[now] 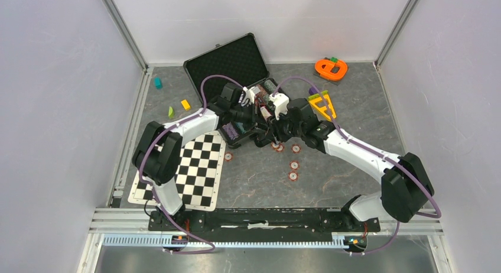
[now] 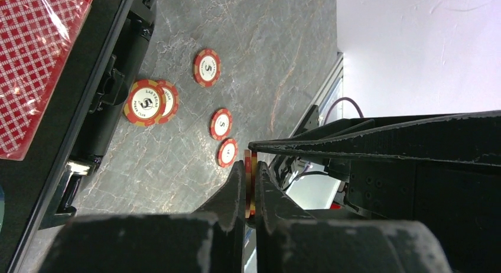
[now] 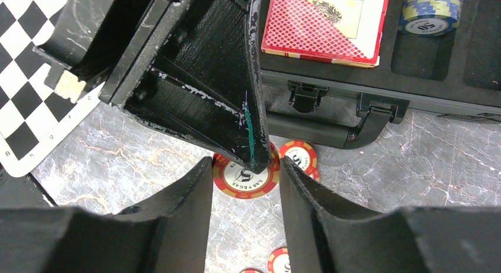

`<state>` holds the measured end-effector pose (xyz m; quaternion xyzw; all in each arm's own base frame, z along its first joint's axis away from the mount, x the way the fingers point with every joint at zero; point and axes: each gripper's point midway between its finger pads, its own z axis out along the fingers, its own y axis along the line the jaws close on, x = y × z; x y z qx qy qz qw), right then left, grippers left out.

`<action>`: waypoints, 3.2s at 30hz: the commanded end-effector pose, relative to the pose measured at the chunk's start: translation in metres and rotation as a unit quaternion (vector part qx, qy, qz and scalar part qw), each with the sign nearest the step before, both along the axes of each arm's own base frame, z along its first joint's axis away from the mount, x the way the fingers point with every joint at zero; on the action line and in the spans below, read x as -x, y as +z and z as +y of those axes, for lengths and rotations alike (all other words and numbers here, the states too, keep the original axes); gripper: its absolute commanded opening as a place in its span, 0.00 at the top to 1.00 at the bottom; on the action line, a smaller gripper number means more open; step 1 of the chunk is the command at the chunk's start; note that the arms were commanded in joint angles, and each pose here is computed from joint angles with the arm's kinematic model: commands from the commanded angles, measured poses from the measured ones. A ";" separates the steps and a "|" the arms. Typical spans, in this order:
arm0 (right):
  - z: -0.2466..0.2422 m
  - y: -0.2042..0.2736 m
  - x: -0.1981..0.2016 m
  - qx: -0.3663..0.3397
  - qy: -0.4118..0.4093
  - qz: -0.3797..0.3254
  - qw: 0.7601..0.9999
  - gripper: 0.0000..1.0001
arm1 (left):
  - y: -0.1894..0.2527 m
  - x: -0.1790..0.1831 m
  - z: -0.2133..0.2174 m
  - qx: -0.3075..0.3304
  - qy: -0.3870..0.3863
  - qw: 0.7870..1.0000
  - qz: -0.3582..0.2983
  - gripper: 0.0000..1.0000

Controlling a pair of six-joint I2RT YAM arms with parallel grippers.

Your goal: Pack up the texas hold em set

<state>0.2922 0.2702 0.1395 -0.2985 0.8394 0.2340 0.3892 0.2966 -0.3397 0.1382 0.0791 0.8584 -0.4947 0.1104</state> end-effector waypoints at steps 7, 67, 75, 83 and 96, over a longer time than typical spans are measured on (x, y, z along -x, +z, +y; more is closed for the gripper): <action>-0.014 0.020 -0.001 -0.022 -0.041 -0.047 0.998 0.10 | 0.024 -0.006 -0.007 0.016 -0.025 0.997 -0.066 0.98; -0.155 0.066 0.047 -0.094 -0.292 -0.192 0.932 0.04 | -0.023 -0.168 -0.016 -0.391 -0.079 0.770 -0.498 0.62; -0.150 0.063 0.048 -0.100 -0.288 -0.181 0.935 0.05 | -0.025 -0.173 -0.007 -0.430 -0.054 0.753 -0.495 0.76; -0.146 0.061 0.048 -0.106 -0.283 -0.172 0.938 0.06 | -0.014 -0.177 0.002 -0.456 0.004 0.745 -0.487 0.55; -0.143 0.059 0.049 -0.109 -0.278 -0.167 0.940 0.06 | 0.001 -0.180 0.019 -0.498 0.074 0.714 -0.487 0.68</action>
